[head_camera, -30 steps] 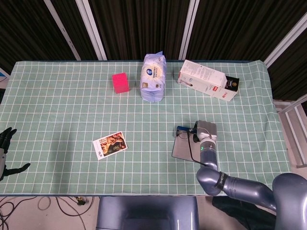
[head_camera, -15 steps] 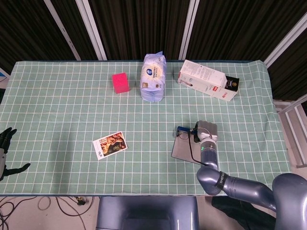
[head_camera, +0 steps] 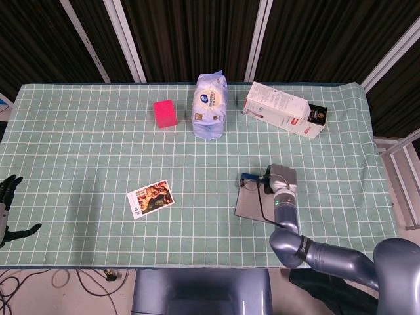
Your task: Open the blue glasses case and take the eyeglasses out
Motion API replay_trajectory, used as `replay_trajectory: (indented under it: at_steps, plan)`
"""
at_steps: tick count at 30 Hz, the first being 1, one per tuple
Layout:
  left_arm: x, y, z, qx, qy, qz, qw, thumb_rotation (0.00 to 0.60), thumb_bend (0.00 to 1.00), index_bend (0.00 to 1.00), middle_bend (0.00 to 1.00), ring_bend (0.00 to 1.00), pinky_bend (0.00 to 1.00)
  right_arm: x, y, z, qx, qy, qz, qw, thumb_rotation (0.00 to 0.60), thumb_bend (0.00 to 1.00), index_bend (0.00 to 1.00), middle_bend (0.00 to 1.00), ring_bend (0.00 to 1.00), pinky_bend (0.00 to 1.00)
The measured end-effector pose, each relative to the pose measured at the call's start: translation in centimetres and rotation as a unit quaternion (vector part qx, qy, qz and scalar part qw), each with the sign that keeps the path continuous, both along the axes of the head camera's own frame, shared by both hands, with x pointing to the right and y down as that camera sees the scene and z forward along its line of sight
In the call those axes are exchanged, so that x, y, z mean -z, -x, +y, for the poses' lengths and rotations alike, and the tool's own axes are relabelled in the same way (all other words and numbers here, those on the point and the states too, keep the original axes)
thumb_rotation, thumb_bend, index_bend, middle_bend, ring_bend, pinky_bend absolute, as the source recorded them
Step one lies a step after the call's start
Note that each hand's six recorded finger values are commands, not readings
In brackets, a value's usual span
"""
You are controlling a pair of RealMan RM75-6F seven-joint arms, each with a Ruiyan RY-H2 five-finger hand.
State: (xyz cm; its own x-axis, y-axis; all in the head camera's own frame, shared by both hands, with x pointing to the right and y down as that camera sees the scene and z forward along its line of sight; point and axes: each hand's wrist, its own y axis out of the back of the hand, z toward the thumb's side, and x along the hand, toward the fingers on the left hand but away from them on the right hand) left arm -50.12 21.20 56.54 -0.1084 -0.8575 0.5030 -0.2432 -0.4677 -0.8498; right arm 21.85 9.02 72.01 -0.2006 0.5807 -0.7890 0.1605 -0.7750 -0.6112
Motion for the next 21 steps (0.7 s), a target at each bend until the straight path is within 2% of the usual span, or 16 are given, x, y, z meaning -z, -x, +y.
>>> replay_trajectory:
  at_steps: [12,21]
  plan:
    - [0.1,0.0,0.0,0.001,-0.002,0.002,1.0,0.6,0.0,0.0,0.0,0.0,0.0,1.1,1.3,-0.8,0.007,-0.065,-0.051,0.9966,0.6,0.55,0.52,0.96,1.0,1.0]
    - [0.2,0.0,0.0,0.002,-0.003,0.003,1.0,0.6,0.0,0.0,0.0,0.0,0.0,1.2,2.6,-0.5,0.0,-0.106,-0.094,0.9899,0.6,0.55,0.52,0.96,1.0,1.0]
